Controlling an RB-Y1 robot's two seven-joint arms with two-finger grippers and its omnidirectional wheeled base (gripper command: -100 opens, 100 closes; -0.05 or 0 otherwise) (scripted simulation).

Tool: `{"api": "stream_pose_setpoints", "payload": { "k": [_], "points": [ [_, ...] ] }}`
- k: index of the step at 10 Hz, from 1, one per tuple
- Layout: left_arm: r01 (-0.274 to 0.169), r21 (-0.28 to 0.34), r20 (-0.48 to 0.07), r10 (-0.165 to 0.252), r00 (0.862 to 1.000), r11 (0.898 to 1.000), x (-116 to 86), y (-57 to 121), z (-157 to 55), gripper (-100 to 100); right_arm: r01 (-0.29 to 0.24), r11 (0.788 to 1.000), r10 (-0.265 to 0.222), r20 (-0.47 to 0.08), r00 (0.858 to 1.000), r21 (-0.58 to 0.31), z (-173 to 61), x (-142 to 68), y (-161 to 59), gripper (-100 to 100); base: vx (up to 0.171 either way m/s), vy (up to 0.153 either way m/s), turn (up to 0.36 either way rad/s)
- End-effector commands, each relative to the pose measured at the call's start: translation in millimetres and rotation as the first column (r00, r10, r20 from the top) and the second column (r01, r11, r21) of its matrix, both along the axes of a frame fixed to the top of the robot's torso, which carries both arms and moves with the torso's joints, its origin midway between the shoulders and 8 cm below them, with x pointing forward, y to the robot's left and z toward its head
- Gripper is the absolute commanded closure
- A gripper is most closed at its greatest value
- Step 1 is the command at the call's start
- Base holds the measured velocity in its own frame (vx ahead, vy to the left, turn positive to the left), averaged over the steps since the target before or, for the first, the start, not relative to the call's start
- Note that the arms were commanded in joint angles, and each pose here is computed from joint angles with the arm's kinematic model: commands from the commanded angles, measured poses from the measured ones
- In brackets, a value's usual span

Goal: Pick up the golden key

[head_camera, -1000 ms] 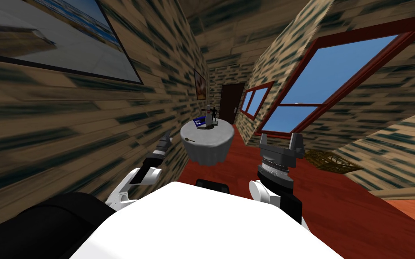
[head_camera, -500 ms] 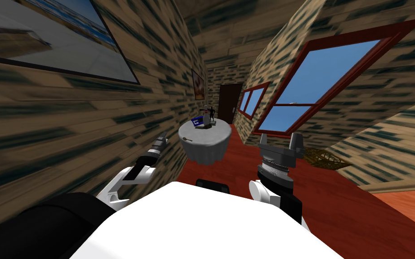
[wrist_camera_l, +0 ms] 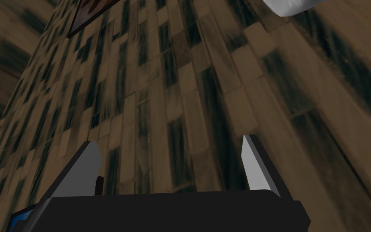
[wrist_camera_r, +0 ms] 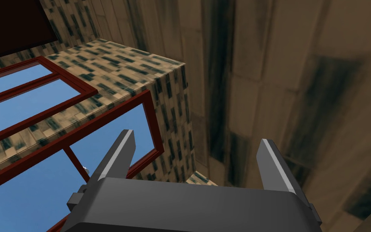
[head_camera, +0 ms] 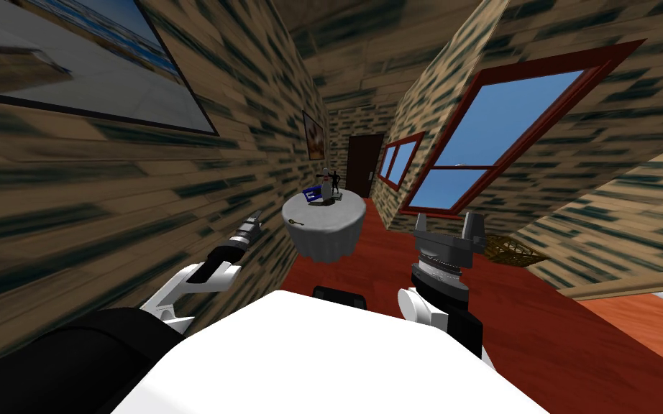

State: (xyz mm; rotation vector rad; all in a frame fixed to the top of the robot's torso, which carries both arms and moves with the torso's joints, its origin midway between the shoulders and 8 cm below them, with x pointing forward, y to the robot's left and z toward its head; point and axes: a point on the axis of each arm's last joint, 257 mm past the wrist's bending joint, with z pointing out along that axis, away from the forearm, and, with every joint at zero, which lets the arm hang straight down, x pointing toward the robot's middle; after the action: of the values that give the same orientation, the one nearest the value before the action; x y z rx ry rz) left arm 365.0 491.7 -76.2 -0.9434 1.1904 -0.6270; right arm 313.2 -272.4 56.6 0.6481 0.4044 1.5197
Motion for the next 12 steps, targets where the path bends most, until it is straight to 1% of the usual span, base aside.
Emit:
{"api": "stream_pose_setpoints", "payload": {
  "k": [1, 2, 3, 4, 5, 6, 7, 8, 9, 10, 11, 12],
  "points": [
    [-0.032, -0.002, -0.039, 0.032, 0.999, 0.999, -5.5, 12.8, -7.0, -100, 0.0, 1.0, 0.0, 0.0, 1.0, 0.0, 0.0, 0.0, 0.0, 0, -0.019, -0.049, -0.032],
    [-0.054, 0.013, -0.063, 0.055, 0.997, 0.998, -8.0, 26.3, -3.5, -100, 0.0, 1.0, 0.0, 0.0, 1.0, 0.0, 0.0, 0.0, 0.0, 0, -0.023, -0.063, -0.063],
    [-0.068, 0.007, -0.082, 0.069, 0.994, 0.998, -9.1, 29.9, -8.7, -100, 0.0, 1.0, 0.0, 0.0, 1.0, 0.0, 0.0, 0.0, 0.0, 0, -0.015, -0.044, -0.036],
    [-0.085, 0.021, -0.1, 0.087, 0.991, 0.996, -10.9, 41.5, -4.2, -100, 0.0, 1.0, 0.0, 0.0, 1.0, 0.0, 0.0, 0.0, 0.0, 0, -0.005, -0.049, -0.096],
    [-0.103, 0.015, -0.123, 0.104, 0.987, 0.995, -12.8, 45.8, -10.3, -100, 0.0, 1.0, 0.0, 0.0, 1.0, 0.0, 0.0, 0.0, 0.0, 0, -0.003, -0.041, -0.038],
    [-0.108, 0.013, -0.13, 0.109, 0.986, 0.994, -13.4, 47.1, -12.1, -100, 0.0, 1.0, 0.0, 0.0, 1.0, 0.0, 0.0, 0.0, 0.0, 0, -0.004, -0.015, 0.013],
    [-0.131, 0.022, -0.158, 0.132, 0.979, 0.991, -15.7, 59.3, -10.7, -100, 0.0, 1.0, 0.0, 0.0, 1.0, 0.0, 0.0, 0.0, 0.0, 0, -0.012, -0.034, -0.102],
    [-0.143, 0.018, -0.174, 0.145, 0.974, 0.989, -17.4, 62.4, -15.0, -100, 0.0, 1.0, 0.0, 0.0, 1.0, 0.0, 0.0, 0.0, 0.0, 0, -0.011, -0.031, -0.048],
    [-0.161, 0.026, -0.198, 0.163, 0.967, 0.987, -19.0, 72.6, -13.0, -100, 0.0, 1.0, 0.0, 0.0, 1.0, 0.0, 0.0, 0.0, 0.0, 0, -0.011, -0.04, -0.09],
    [-0.177, 0.022, -0.218, 0.178, 0.96, 0.984, -21.4, 76.3, -18.2, -100, 0.0, 1.0, 0.0, 0.0, 1.0, 0.0, 0.0, 0.0, 0.0, 0, -0.007, -0.042, -0.047],
    [-0.192, 0.028, -0.242, 0.193, 0.951, 0.981, -22.6, 85.2, -16.8, -100, 0.0, 1.0, 0.0, 0.0, 1.0, 0.0, 0.0, 0.0, 0.0, 0, 0.0, -0.056, -0.106],
    [-0.208, 0.025, -0.262, 0.208, 0.943, 0.978, -25.4, 88.8, -22.0, -100, 0.0, 1.0, 0.0, 0.0, 1.0, 0.0, 0.0, 0.0, 0.0, 0, 0.001, -0.04, -0.048]
  ]
}}
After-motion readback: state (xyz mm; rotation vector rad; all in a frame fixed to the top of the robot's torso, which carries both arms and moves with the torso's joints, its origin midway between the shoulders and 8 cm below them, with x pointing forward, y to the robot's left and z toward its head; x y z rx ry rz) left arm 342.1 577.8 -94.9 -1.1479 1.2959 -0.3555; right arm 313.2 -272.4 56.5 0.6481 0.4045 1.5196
